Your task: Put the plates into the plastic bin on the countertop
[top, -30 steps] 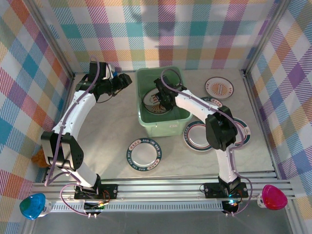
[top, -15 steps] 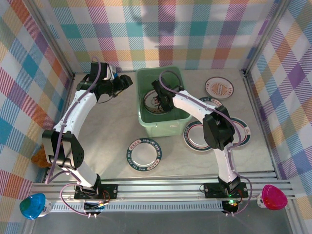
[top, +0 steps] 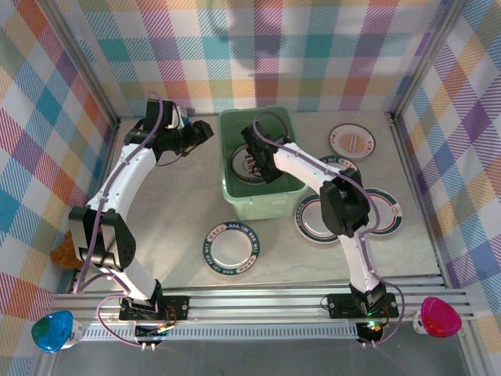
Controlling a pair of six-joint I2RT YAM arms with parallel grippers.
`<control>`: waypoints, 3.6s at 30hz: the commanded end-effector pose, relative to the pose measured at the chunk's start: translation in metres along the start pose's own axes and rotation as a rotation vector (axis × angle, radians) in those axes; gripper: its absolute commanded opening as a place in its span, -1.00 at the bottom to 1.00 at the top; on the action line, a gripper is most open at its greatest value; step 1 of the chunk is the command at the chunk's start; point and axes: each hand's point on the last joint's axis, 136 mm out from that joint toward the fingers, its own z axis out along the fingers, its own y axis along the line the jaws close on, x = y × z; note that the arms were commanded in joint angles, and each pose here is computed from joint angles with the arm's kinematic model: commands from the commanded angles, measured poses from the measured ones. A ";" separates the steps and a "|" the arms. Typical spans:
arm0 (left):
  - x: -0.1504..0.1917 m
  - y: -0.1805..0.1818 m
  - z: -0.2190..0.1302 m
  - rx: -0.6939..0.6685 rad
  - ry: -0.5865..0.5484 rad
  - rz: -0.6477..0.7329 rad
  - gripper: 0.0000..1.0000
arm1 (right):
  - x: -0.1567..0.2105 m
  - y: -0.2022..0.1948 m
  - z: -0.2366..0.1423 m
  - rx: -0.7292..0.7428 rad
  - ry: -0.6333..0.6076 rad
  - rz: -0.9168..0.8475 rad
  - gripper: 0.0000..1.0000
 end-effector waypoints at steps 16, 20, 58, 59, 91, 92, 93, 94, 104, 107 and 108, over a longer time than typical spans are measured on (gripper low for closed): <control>0.000 0.000 0.002 0.007 0.034 0.013 0.29 | -0.006 -0.004 -0.005 0.127 -0.010 -0.149 0.98; 0.001 0.002 0.001 0.000 0.043 0.016 0.29 | -0.003 -0.005 -0.004 0.153 0.018 -0.166 0.98; 0.237 0.149 -0.032 -0.343 0.414 -0.055 0.17 | 0.010 0.027 -0.201 -0.611 0.080 -0.584 0.89; 0.244 0.148 -0.029 -0.322 0.428 -0.048 0.16 | 0.011 0.021 -0.201 -0.606 0.083 -0.580 0.89; 0.292 0.162 0.017 -0.353 0.715 0.156 -0.50 | 0.018 -0.024 -0.188 -0.561 0.089 -0.537 0.89; 0.292 0.163 0.016 -0.355 0.714 0.157 -0.51 | 0.017 -0.024 -0.188 -0.560 0.085 -0.538 0.89; 0.292 0.163 0.016 -0.357 0.713 0.158 -0.51 | 0.017 -0.024 -0.189 -0.561 0.081 -0.539 0.89; 0.291 0.163 0.015 -0.361 0.710 0.158 -0.54 | 0.017 -0.023 -0.188 -0.560 0.081 -0.540 0.89; 0.284 0.161 -0.005 -0.405 0.667 0.158 -0.76 | 0.015 -0.025 -0.192 -0.565 0.082 -0.533 0.89; 0.277 0.155 -0.015 -0.403 0.632 0.161 -0.79 | 0.014 -0.026 -0.196 -0.569 0.077 -0.531 0.89; 0.275 0.152 -0.019 -0.401 0.620 0.163 -0.81 | 0.013 -0.026 -0.197 -0.572 0.076 -0.529 0.89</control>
